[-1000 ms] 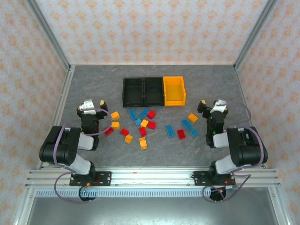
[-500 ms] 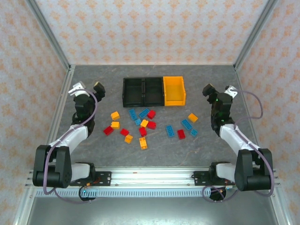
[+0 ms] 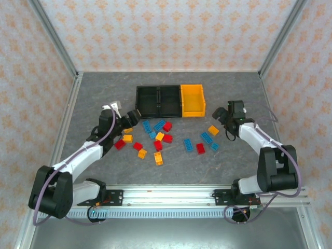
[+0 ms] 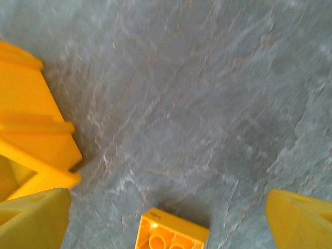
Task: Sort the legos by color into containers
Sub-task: Pick up the lego from the middle-right of the table.
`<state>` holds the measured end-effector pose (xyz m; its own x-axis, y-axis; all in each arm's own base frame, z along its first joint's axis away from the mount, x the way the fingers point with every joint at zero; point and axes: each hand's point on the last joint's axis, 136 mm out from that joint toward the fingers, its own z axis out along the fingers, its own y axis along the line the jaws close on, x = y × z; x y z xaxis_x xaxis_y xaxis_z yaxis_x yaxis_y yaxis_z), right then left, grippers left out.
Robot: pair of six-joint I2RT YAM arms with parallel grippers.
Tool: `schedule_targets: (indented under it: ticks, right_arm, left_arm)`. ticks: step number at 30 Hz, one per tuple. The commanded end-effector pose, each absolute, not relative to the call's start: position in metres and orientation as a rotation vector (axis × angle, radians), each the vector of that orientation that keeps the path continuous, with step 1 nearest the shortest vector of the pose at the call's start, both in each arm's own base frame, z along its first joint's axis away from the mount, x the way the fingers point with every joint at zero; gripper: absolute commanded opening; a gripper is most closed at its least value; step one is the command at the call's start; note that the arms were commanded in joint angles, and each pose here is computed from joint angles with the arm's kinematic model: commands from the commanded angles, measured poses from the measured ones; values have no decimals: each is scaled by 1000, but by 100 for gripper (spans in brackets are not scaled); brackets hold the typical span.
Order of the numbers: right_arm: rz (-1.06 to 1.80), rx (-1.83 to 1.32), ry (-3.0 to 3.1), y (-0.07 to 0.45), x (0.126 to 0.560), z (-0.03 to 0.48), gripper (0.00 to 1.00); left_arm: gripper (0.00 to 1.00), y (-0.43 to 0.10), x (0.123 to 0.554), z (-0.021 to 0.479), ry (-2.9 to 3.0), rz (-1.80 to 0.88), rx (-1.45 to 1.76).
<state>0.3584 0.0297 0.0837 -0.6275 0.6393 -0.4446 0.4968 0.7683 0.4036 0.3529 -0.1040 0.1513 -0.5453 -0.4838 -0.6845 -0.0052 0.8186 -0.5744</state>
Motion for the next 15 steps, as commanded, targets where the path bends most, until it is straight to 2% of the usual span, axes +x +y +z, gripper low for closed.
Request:
schedule_targets:
  ticks: [1, 8, 15]
  right_arm:
    - [323, 888, 2468, 42, 349, 73, 96]
    - [303, 928, 2555, 54, 343, 46, 92]
    - [273, 916, 2612, 64, 343, 29, 89]
  left_arm:
    - [85, -119, 321, 129, 2164, -660, -309]
    - [85, -118, 292, 114, 2169, -660, -346]
    - [85, -121, 283, 98, 2192, -709, -377]
